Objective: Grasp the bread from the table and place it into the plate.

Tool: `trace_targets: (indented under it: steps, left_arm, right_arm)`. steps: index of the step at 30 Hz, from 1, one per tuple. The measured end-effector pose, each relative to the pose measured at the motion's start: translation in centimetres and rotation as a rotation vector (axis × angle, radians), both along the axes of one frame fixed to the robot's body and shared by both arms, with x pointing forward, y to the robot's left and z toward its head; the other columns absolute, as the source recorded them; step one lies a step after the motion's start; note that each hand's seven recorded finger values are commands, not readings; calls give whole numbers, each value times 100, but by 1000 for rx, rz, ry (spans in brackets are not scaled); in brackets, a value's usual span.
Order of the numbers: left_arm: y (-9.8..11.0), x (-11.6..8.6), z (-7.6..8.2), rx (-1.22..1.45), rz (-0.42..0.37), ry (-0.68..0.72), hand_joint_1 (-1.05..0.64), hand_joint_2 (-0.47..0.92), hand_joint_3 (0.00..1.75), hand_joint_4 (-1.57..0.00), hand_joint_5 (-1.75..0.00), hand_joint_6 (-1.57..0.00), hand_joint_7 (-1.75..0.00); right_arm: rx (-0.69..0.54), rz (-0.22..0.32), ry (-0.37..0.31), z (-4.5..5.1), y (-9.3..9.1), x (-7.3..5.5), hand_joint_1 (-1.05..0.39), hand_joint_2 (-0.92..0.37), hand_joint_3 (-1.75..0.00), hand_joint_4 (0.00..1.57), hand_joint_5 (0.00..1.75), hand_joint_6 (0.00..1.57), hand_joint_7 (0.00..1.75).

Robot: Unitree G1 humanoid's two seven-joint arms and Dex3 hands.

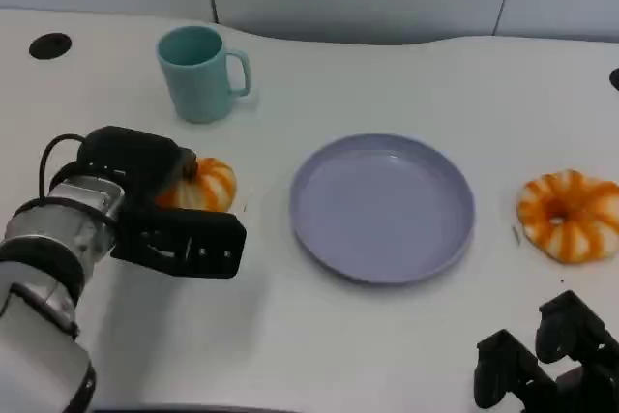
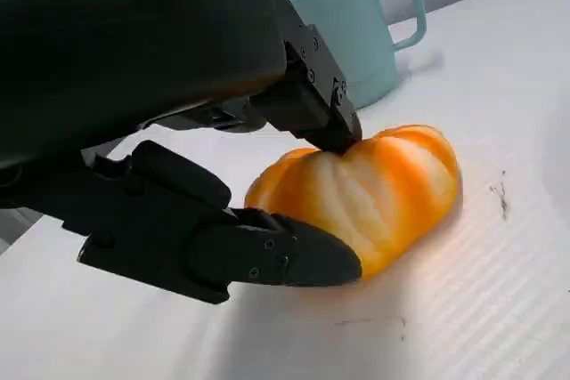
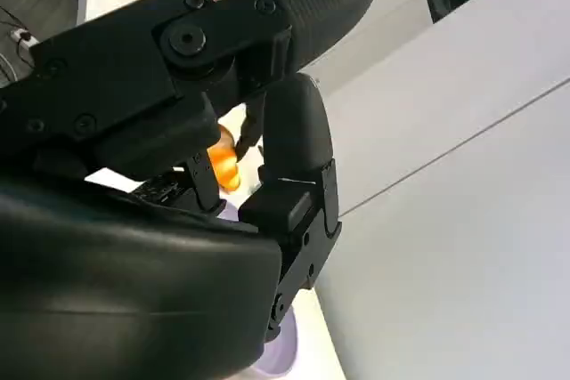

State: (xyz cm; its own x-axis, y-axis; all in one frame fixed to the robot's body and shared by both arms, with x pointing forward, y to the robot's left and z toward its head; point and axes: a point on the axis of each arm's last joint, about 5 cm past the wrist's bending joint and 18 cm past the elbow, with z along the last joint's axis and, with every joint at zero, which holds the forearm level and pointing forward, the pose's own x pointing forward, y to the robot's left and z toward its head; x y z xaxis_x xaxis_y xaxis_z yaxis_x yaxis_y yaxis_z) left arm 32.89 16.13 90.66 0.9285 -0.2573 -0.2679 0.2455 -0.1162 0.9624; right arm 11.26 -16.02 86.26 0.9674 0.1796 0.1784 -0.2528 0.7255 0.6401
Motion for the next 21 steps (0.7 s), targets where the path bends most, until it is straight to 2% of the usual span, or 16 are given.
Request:
trace_targets:
  steps: [6,11,12,15,18,21]
  left_arm:
    - [-22,-23,-45,-23,15,6,-94,92,62,-10,0,-13,0]
    - [-32,-30,-57,-46,25,10,-95,92,64,-9,0,-12,0]
    - [-32,-30,-58,-46,26,11,-83,92,56,-15,-2,-13,0]
    - [-29,-27,-53,-62,39,25,-66,92,44,-23,-4,-16,-1]
    - [-29,-26,-52,-71,44,28,-54,92,34,-32,-6,-21,-3]
    - [-32,-36,-67,-84,49,18,-52,92,32,-34,-6,-23,-3]
  right_arm:
    - [-1,8,9,-16,-15,-58,-45,-86,-1,78,175,64,175]
    - [2,17,1,-14,-11,-61,-45,-86,0,78,175,64,175]
    - [2,17,1,-14,-11,-61,-45,-86,0,78,175,64,175]
    - [3,22,-5,-11,-6,-53,-44,-87,-1,79,175,65,175]
    - [6,28,-11,-8,4,-45,-44,-87,0,79,175,65,174]
    - [12,30,-16,-5,6,-39,-44,-86,0,79,175,66,174]
